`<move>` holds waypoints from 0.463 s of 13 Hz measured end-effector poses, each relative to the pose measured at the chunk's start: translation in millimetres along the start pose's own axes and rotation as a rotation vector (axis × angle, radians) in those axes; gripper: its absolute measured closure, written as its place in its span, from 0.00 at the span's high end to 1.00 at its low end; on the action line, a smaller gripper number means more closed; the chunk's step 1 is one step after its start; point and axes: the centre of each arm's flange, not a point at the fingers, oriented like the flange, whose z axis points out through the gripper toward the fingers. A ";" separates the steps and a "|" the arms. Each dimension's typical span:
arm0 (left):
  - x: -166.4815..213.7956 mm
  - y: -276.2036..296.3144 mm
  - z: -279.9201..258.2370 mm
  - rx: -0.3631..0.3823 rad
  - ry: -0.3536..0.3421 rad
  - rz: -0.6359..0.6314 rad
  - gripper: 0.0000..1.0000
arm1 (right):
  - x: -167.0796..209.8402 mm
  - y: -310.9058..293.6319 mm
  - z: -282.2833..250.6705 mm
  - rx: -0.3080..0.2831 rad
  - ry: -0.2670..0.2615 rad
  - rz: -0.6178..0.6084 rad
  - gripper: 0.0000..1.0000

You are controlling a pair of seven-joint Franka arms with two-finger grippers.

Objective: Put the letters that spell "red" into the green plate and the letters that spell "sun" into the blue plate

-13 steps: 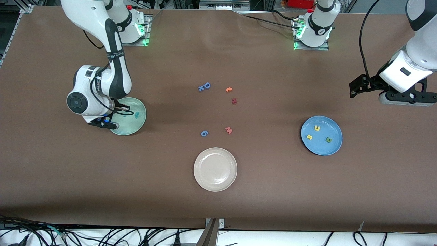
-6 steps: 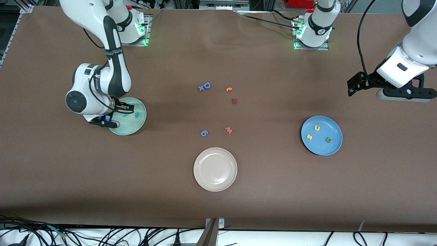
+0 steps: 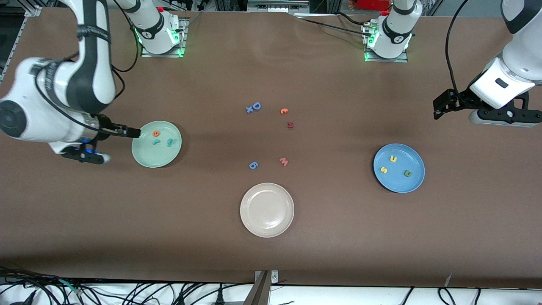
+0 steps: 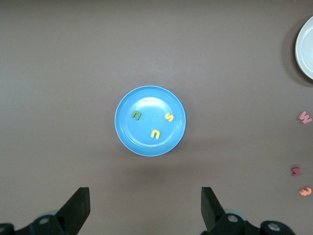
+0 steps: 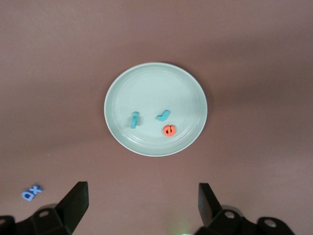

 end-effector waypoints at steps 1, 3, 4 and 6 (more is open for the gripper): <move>0.0 -0.7 0.1 0.000 0.000 0.002 1.00 | -1.1 0.0 -24.3 0.003 0.032 -0.006 1.00; 0.0 2.5 0.0 0.000 -0.001 0.009 1.00 | -7.7 -4.6 -71.7 0.005 0.094 -0.022 1.00; -0.5 6.9 -0.3 0.000 -0.004 0.017 1.00 | -11.3 -8.4 -89.3 0.004 0.121 -0.031 1.00; -1.3 13.5 -0.2 0.000 -0.009 0.029 1.00 | -14.4 -10.1 -106.4 0.004 0.152 -0.037 1.00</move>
